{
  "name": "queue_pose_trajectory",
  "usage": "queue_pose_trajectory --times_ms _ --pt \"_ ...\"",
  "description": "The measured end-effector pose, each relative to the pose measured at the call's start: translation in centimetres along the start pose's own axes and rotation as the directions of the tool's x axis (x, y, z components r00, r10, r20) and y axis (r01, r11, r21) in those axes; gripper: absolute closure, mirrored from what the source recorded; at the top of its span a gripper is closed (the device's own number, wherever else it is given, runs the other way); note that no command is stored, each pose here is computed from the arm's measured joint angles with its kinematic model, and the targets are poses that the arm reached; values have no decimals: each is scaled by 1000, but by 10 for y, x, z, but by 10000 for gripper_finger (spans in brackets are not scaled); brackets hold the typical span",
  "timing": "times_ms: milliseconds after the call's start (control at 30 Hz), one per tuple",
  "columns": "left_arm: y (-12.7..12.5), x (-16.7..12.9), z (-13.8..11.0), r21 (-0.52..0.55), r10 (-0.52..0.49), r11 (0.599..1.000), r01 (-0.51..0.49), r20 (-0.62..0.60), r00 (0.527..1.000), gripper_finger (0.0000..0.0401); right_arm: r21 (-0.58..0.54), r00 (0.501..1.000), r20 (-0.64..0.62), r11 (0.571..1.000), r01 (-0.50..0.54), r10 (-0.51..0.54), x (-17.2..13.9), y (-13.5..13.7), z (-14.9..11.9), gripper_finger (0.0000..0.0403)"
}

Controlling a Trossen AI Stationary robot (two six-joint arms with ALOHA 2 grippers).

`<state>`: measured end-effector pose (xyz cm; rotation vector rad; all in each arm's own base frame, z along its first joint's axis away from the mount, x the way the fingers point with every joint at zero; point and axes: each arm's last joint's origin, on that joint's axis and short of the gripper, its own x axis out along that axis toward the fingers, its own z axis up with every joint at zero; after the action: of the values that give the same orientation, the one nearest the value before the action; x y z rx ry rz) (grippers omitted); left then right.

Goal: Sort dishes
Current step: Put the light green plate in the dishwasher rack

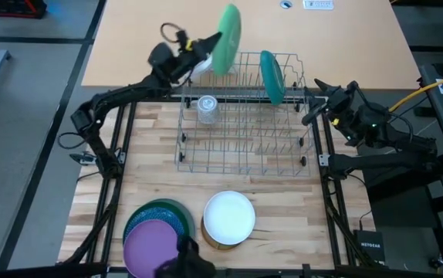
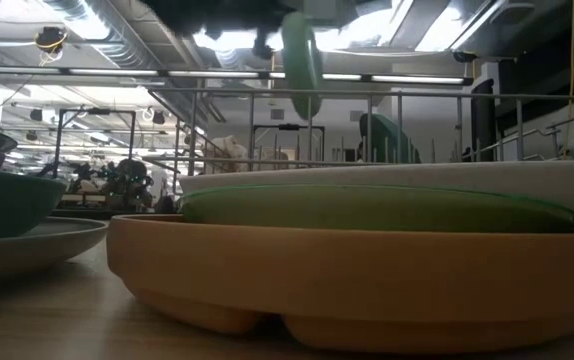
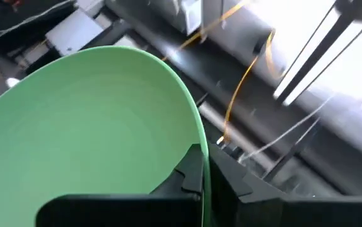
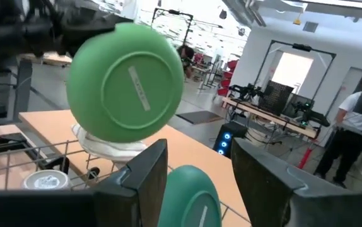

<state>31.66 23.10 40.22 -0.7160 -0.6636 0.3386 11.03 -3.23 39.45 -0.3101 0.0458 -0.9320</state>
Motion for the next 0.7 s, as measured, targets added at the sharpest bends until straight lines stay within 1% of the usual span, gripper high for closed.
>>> queue_pose_trajectory --times_ms 67,133,167,200,267,333,467,600,700 --pt "12 -18 -4 -72 -42 996 46 52 998 401 1 1000 10 1000 -22 22 0 1 0 224" --pt "23 -35 -11 -126 -85 987 104 148 985 401 1 998 25 998 -60 60 0 2 1 224" --pt "29 -45 -18 -159 -87 980 119 198 976 401 0 996 34 997 -83 83 0 3 1 224" --pt "34 -53 -25 -191 -75 974 124 243 967 401 1 994 42 995 -104 104 0 4 1 224" --pt "46 -68 -42 -250 -19 963 100 305 952 401 17 989 51 990 -139 138 2 6 1 224" --pt "54 -78 -58 -293 13 952 90 333 943 401 30 986 49 987 -159 157 3 9 1 224" --pt "51 -80 -79 -327 -7 936 130 354 935 401 21 985 31 985 -169 168 8 16 -1 224" --pt "54 -70 -98 -339 28 936 94 338 941 401 -5 984 0 984 -180 180 16 26 -3 224" --pt "53 -60 -108 -351 15 930 110 337 941 401 -30 982 -33 982 -185 184 23 35 -7 224"
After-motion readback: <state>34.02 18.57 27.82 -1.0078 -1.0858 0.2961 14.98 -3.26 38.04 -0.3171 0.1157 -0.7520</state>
